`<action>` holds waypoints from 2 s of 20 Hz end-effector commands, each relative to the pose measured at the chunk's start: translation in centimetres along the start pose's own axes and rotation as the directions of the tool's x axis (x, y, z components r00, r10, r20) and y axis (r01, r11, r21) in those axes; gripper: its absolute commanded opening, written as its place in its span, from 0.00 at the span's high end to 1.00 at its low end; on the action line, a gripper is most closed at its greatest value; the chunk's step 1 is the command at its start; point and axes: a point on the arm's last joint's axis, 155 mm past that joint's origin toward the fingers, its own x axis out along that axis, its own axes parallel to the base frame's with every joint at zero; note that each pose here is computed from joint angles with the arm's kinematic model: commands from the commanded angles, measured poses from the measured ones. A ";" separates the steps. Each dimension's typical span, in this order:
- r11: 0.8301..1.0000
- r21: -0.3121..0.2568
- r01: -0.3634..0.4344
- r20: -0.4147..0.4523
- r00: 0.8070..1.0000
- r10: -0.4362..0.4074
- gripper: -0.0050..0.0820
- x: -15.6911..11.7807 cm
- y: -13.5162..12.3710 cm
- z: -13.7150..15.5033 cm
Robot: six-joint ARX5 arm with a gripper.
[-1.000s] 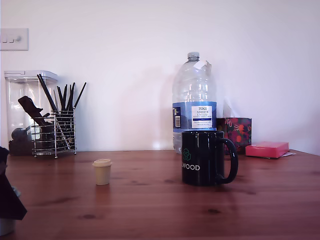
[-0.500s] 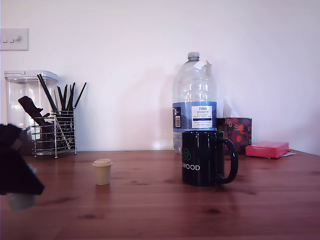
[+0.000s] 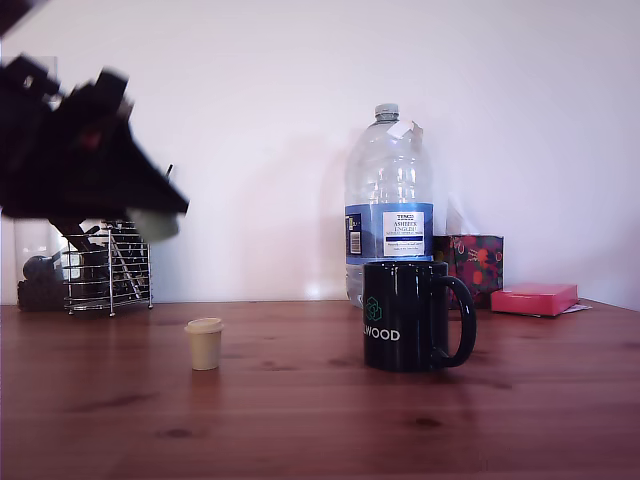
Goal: Pick up the coffee capsules from the table one by one and drop them inside the nearest coffee cup
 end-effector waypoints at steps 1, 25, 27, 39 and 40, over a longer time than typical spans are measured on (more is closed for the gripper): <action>1.000 0.013 0.017 0.038 0.999 -0.017 0.70 0.1 -0.4 1.5; 0.966 0.015 0.257 -0.168 0.953 -0.251 0.70 18.1 -7.2 6.4; 0.967 -0.004 0.253 -0.248 0.937 -0.246 0.70 19.5 -7.3 4.9; 0.981 -0.055 0.184 -0.526 0.830 -0.185 0.70 22.0 -6.1 -1.7; 0.982 -0.052 0.181 -0.525 0.832 -0.181 0.70 22.0 -6.0 -1.6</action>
